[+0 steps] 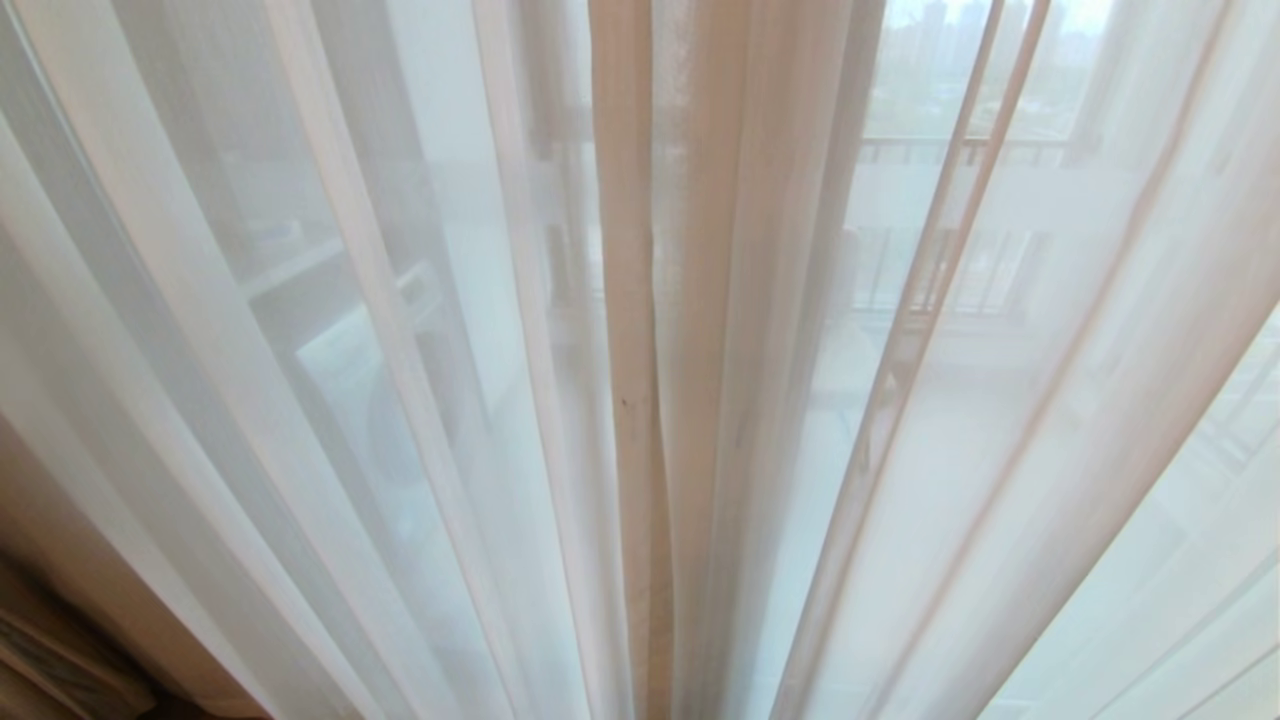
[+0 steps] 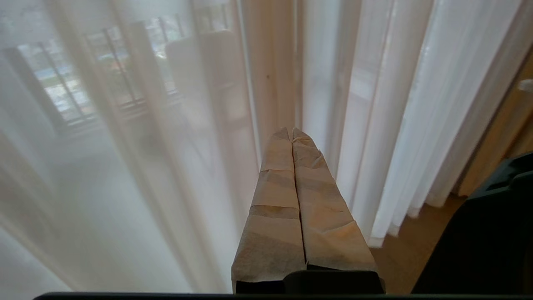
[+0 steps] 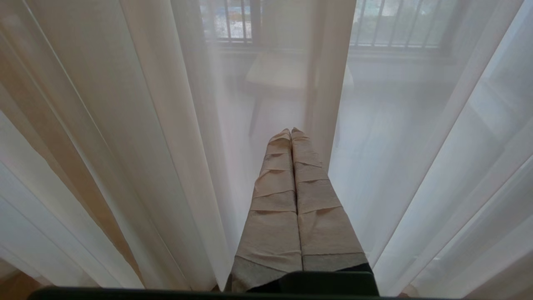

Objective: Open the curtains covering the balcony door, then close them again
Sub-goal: Pull the inner curtains open on both sides

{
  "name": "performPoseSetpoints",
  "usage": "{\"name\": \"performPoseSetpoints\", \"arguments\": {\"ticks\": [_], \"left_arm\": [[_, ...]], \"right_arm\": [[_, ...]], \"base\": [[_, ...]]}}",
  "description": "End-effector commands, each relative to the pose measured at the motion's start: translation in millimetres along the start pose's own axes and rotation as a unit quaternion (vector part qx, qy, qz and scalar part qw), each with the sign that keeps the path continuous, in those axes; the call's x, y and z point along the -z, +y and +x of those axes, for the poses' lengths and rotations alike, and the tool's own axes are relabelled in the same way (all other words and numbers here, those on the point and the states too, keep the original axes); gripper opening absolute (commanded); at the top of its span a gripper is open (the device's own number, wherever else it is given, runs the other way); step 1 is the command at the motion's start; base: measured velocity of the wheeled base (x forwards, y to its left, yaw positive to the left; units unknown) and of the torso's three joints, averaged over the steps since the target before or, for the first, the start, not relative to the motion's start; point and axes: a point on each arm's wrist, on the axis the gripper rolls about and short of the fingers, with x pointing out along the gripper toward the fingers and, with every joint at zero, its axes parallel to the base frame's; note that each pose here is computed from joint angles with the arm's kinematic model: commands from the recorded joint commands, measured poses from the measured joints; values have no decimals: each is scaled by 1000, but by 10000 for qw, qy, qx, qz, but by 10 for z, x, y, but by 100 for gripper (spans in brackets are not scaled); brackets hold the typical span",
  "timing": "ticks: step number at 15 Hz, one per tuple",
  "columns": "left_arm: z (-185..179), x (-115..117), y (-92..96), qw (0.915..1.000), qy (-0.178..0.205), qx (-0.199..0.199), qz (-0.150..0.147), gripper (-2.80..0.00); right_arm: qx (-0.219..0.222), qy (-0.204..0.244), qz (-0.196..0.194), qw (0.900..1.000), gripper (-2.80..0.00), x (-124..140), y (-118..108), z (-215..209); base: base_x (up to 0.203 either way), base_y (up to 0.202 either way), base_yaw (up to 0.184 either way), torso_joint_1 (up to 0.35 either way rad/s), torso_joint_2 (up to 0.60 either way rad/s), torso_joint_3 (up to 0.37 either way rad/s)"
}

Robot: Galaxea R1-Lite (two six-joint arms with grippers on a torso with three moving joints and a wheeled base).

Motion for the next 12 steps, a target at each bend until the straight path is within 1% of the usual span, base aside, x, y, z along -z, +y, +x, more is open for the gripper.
{"name": "performPoseSetpoints", "arguments": {"ticks": [1, 4, 7, 9, 12], "left_arm": [[315, -262, 233, 9985, 331, 331, -270, -280], [638, -589, 408, 9953, 347, 860, -283, -280], [950, -826, 536, 9928, 329, 1124, -257, -280], [1144, -945, 587, 9938, 327, 1035, -232, -280], [1467, -1065, 596, 9968, 396, 669, -209, -280]], "right_arm": [[-1, -4, 2, 10000, -280, 0, 0, 0], [-1, -4, 2, 10000, -280, 0, 0, 0], [-1, -4, 2, 10000, -280, 0, 0, 0], [-1, -4, 2, 10000, -280, 0, 0, 0], [-1, -4, 2, 10000, -280, 0, 0, 0]], "base": [[0, 0, 0, 0, 0, 0], [0, 0, 0, 0, 0, 0], [0, 0, 0, 0, 0, 0], [0, 0, 0, 0, 0, 0], [0, 0, 0, 0, 0, 0]]}}
